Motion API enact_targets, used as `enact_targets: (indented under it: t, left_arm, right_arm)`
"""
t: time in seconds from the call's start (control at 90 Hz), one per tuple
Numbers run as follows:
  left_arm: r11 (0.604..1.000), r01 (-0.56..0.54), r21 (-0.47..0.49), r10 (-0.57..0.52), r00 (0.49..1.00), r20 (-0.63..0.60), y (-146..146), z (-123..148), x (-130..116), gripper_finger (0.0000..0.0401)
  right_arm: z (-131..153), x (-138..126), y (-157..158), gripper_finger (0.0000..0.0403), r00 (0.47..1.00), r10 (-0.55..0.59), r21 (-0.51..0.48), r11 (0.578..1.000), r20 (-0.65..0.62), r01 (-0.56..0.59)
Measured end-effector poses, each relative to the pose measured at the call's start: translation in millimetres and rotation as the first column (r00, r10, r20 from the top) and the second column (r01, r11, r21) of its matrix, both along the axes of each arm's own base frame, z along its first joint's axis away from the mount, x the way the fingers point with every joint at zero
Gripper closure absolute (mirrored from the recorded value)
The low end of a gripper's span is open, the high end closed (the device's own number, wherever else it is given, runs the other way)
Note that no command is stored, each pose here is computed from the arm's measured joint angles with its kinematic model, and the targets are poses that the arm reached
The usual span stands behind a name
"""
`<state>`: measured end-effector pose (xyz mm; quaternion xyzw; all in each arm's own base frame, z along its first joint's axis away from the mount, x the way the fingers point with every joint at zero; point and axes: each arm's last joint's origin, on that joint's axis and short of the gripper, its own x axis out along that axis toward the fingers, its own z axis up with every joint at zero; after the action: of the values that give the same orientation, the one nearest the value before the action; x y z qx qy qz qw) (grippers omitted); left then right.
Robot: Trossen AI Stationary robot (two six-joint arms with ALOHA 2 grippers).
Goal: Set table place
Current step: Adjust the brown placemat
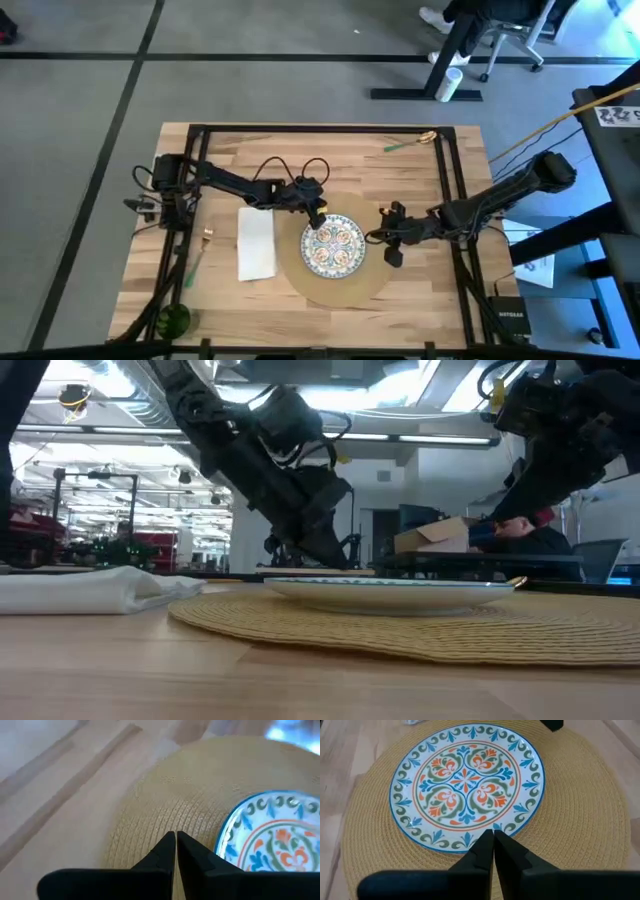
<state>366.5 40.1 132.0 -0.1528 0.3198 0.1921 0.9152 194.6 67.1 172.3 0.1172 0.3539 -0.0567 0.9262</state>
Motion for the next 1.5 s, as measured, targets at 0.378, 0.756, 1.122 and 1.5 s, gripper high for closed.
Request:
enact_targets:
  t: [0.378, 0.756, 1.122, 1.5]
  left_arm:
    - [1.0, -0.028, -0.011, 0.028, 0.999, -0.025, 7, -13, 1, 0.0401]
    - [0.999, -0.048, -0.013, 0.048, 0.998, -0.039, 14, -17, 0, 0.0401]
    - [0.998, -0.067, 0.004, 0.067, 0.996, -0.052, 27, -18, -3, 0.0401]
    - [1.0, -0.016, 0.014, 0.017, 0.998, -0.065, 13, -12, -2, 0.0401]
  right_arm:
    - [0, 0, 0, 0.0403, 1.0, 0.0, 0.001, 1.0, 0.001, 0.0]
    - [1, 1, 0, 0.0403, 1.0, 0.0, 0.004, 1.0, 0.007, 0.0]
    - [1, 0, 0, 0.0403, 1.0, -0.003, 0.006, 1.0, 0.007, 0.003]
    - [1, 0, 0, 0.0403, 1.0, -0.003, 0.006, 1.0, 0.007, 0.003]
